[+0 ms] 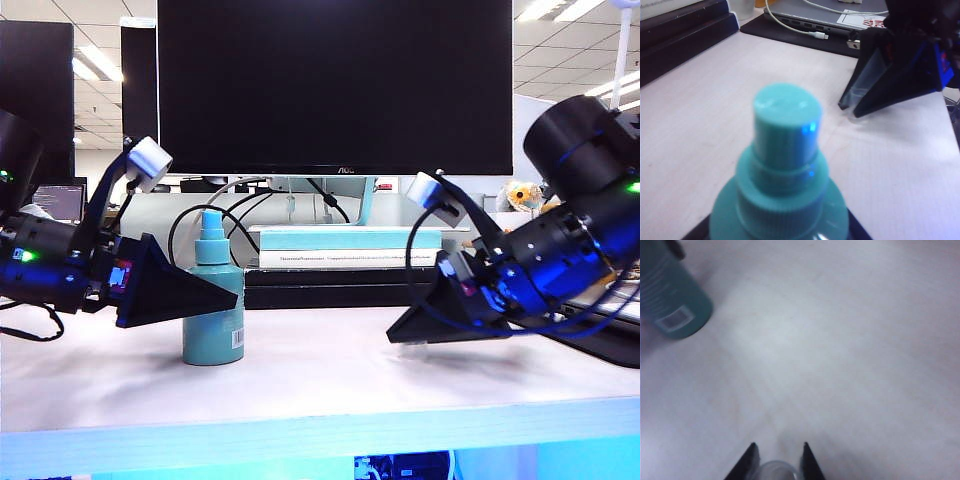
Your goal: Pick up the sprayer with the left hand, pick up its lid with the right hand then put the lid on the sprayer.
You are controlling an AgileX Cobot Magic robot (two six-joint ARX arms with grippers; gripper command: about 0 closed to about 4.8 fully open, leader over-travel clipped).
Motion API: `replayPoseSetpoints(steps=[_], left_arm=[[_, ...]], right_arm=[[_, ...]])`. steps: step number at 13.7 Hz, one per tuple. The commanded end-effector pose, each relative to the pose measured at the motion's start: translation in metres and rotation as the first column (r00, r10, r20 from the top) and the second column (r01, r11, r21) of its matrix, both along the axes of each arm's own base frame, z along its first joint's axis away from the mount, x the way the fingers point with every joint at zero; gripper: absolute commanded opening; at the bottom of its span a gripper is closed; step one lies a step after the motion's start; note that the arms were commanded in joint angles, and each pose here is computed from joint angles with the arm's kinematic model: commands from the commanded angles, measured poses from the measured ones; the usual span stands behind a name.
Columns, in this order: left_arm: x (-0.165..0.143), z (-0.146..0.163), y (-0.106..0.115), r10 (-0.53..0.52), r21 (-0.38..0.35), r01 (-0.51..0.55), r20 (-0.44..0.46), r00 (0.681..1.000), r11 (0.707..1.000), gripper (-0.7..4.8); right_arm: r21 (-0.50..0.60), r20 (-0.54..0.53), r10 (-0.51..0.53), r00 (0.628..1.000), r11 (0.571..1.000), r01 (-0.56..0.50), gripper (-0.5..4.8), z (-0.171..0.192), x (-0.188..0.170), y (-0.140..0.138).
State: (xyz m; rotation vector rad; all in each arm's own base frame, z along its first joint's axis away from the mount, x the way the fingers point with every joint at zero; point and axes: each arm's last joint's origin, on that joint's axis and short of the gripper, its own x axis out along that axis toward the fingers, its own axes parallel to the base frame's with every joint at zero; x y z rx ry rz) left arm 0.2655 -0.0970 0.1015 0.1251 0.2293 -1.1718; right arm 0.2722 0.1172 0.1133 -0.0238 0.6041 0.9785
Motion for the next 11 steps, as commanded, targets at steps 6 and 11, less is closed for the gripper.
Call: replayPoseSetpoints(steps=[6, 11], left_arm=[[0.0, 0.0, -0.002, -0.08, -0.028, 0.08, 0.003, 0.997, 0.996, 2.71], [0.004, -0.003, -0.005, -0.185, -0.071, 0.184, -0.012, 0.983, 0.98, 2.67]], right_arm=[[0.221, -0.013, 0.148, 0.989, 0.965, -0.141, 0.08, 0.092, 0.039, 0.037], [0.272, -0.05, 0.315, 0.948, 0.917, -0.291, 0.08, 0.122, 0.038, 0.063]])
